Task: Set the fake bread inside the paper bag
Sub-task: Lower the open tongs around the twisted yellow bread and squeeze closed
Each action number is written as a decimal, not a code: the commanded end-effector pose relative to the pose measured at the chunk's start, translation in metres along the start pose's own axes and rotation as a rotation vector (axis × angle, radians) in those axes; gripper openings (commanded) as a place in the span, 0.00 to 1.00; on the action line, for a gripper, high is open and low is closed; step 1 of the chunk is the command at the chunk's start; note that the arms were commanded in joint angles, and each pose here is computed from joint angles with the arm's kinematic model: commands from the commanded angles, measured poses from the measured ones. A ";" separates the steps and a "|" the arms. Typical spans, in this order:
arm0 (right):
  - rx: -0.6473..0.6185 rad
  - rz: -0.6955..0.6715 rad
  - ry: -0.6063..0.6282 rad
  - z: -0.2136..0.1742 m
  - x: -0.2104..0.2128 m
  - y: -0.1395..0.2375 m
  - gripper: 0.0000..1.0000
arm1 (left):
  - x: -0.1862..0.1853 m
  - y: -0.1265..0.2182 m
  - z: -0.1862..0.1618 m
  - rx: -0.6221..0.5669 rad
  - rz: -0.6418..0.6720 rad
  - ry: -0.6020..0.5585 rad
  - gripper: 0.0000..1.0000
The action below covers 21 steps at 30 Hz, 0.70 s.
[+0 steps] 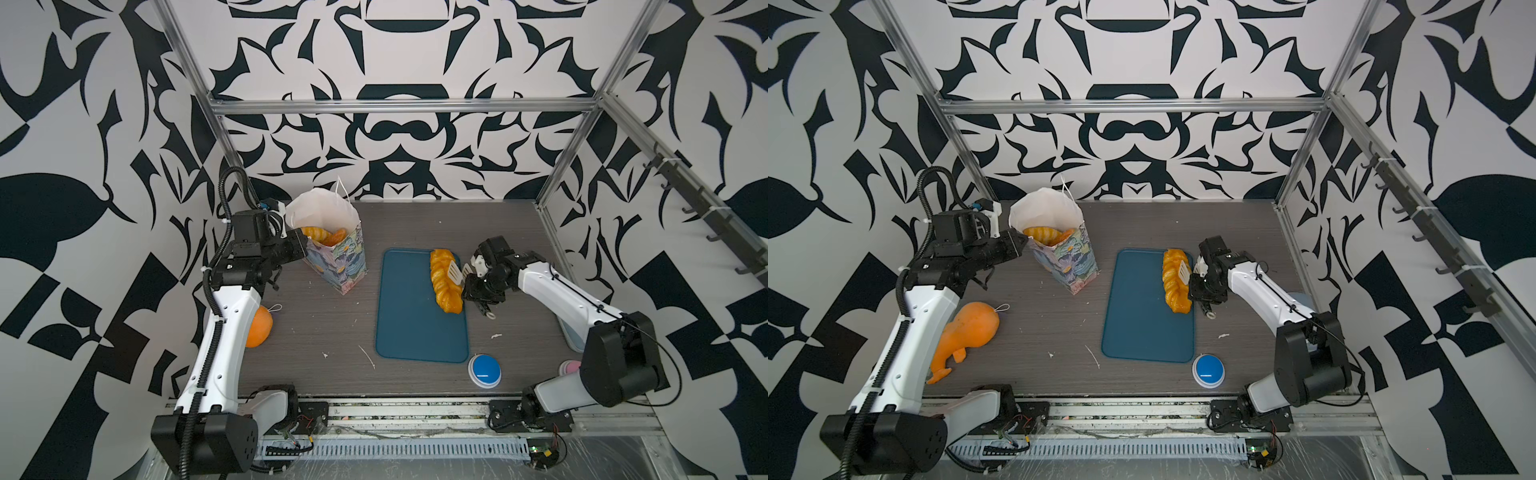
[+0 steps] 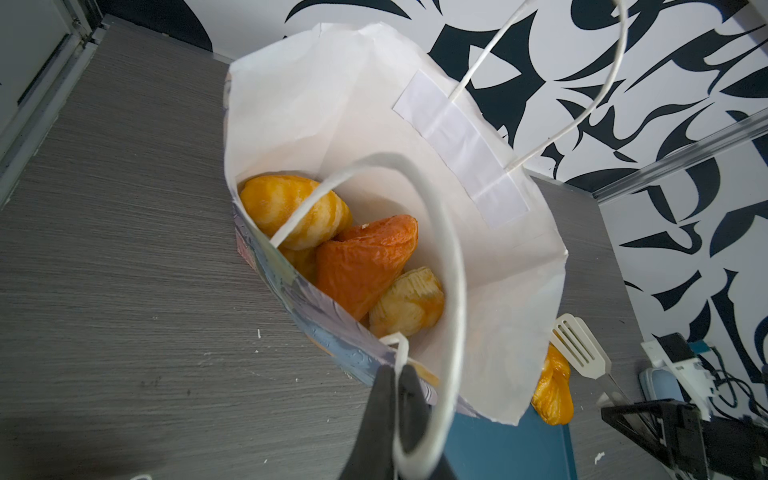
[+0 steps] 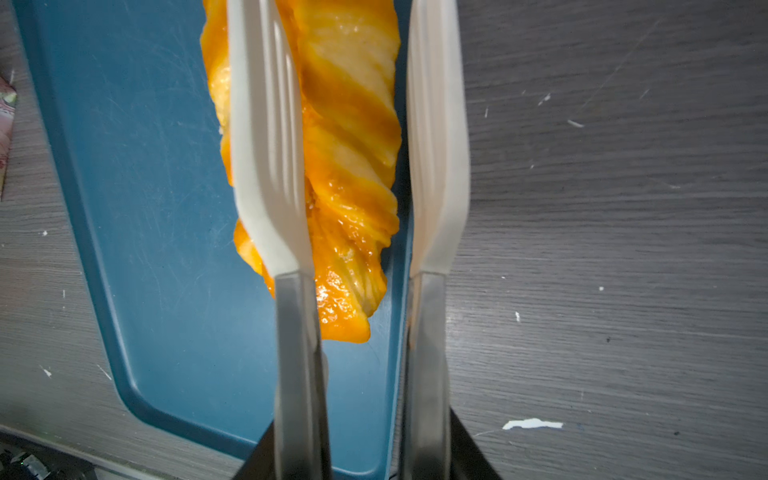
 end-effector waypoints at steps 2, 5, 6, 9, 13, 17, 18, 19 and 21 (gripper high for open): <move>-0.028 0.024 -0.003 0.005 0.003 0.002 0.44 | 0.002 -0.002 -0.004 0.019 -0.003 0.012 0.00; -0.024 0.028 -0.003 0.006 0.003 0.000 0.44 | 0.002 -0.002 -0.004 0.020 -0.003 0.012 0.00; -0.024 0.028 -0.003 0.006 0.003 0.000 0.44 | 0.002 -0.002 -0.004 0.020 -0.002 0.012 0.00; -0.013 0.022 -0.005 0.006 0.002 -0.003 0.44 | 0.002 -0.002 -0.004 0.021 -0.004 0.012 0.00; -0.007 0.015 -0.006 0.006 0.001 -0.004 0.44 | 0.002 -0.003 -0.004 0.021 -0.004 0.012 0.00; -0.025 0.019 -0.003 0.007 0.002 0.000 0.41 | 0.002 -0.002 -0.004 0.020 -0.007 0.011 0.00; -0.027 0.024 -0.002 0.007 0.003 0.001 0.40 | 0.002 -0.002 -0.004 0.022 -0.006 0.012 0.00; -0.032 0.026 0.000 0.008 0.003 0.003 0.40 | 0.002 -0.003 -0.004 0.021 -0.006 0.012 0.00; -0.045 0.034 0.000 0.008 0.005 0.006 0.38 | 0.002 -0.003 -0.004 0.025 -0.006 0.013 0.00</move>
Point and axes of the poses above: each gripper's point midway between its finger pads, its own y axis back along the fingers, its own x axis along the line the jaws close on, z = x × y, the point moved 8 cm from there along y, back along the fingers, and after that the axes turned 9 degrees about y, right-handed, at the moved point
